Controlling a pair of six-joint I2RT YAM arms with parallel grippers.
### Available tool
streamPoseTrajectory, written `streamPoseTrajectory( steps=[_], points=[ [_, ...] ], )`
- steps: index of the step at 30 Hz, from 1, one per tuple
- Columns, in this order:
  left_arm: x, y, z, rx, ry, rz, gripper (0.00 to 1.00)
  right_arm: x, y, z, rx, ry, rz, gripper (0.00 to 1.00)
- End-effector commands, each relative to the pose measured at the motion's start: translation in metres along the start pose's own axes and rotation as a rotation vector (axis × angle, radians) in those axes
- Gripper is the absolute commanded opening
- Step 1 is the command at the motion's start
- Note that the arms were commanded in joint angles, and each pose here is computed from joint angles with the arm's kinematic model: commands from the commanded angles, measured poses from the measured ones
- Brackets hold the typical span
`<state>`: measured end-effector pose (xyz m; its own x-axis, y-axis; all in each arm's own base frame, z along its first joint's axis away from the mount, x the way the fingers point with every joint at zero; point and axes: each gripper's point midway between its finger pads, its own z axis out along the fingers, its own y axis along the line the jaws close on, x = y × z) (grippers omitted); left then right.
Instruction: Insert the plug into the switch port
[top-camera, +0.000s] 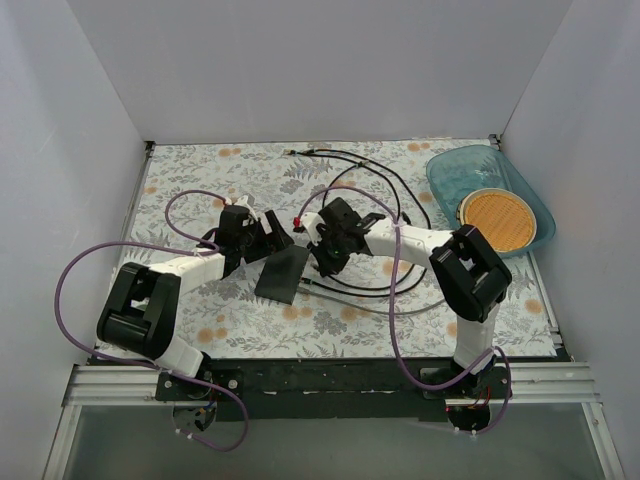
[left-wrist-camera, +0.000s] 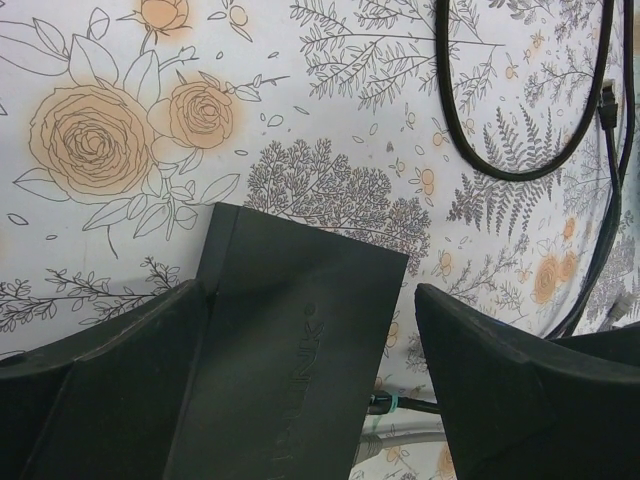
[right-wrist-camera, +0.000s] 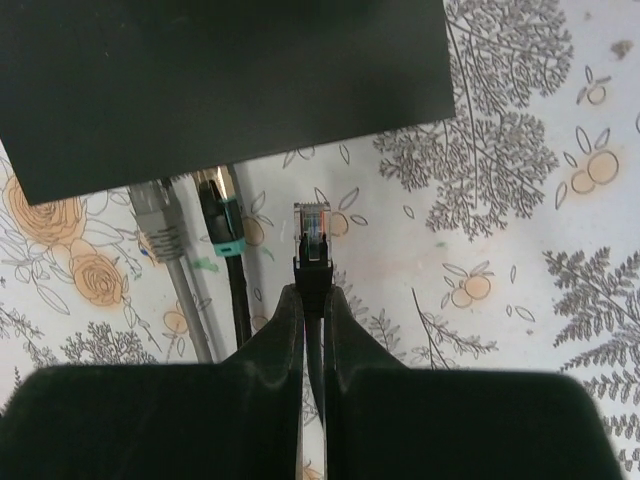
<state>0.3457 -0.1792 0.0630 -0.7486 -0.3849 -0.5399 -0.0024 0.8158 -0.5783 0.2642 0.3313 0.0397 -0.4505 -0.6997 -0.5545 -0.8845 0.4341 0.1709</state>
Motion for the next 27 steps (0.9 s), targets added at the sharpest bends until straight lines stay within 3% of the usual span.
streamPoseTrajectory(
  steps=[1, 27],
  points=[
    [-0.001, -0.004, -0.005, 0.018, -0.008, 0.004, 0.86, -0.011, 0.006, 0.005, 0.017, 0.03, -0.038, 0.01],
    [0.012, 0.007, -0.014, -0.01, 0.01, 0.009, 0.88, -0.01, 0.005, 0.024, 0.06, 0.092, -0.06, 0.01]
  ],
)
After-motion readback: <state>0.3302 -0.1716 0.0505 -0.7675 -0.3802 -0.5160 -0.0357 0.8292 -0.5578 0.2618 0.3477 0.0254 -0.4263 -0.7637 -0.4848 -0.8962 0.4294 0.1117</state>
